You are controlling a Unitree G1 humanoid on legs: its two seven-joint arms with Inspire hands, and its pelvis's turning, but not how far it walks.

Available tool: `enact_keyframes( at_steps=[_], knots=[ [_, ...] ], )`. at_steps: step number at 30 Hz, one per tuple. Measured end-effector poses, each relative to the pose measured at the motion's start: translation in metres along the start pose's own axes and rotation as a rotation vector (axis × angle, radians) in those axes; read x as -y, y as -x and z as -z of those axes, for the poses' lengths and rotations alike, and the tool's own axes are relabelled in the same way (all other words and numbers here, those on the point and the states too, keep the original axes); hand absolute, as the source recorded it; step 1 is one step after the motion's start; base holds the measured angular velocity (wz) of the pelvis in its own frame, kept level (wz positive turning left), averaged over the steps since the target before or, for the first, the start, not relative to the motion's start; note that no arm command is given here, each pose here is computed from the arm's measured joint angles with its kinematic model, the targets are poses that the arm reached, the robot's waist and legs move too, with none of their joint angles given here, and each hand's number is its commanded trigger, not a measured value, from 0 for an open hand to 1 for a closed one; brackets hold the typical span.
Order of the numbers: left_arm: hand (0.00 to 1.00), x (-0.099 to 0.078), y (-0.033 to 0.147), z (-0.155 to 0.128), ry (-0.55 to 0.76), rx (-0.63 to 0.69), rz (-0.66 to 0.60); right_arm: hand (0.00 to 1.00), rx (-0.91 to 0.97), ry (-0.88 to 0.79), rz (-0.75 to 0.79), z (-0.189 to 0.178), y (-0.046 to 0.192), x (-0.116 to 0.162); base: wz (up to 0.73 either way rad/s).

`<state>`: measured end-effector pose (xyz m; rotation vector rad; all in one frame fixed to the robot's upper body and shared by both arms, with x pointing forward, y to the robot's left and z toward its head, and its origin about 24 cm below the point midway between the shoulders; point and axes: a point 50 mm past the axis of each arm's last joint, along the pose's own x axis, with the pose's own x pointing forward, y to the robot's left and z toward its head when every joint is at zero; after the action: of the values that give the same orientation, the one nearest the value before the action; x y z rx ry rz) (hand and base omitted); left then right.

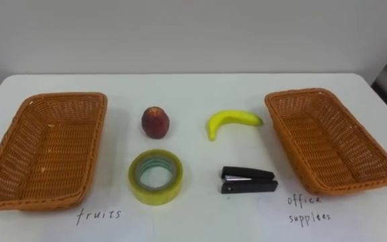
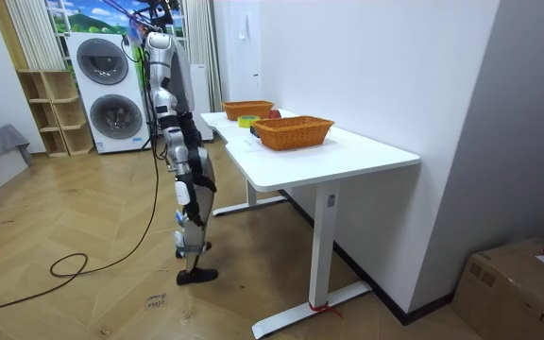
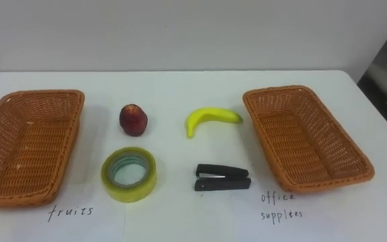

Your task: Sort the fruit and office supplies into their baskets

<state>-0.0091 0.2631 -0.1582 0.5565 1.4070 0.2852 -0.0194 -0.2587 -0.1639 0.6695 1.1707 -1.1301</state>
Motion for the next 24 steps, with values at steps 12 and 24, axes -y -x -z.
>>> enact_keyframes(
  at_steps=[12, 24],
  knots=[
    [0.00, -0.013, -0.002, -0.007, 0.029, 0.031, -0.070, 0.00, 0.308, -0.207, 0.096, -0.085, 0.019, -0.032, -0.04],
    [0.00, -0.016, 0.000, -0.004, 0.018, 0.030, -0.097, 0.00, 0.678, -0.256, 0.244, -0.155, 0.068, -0.048, 0.01]
  ],
)
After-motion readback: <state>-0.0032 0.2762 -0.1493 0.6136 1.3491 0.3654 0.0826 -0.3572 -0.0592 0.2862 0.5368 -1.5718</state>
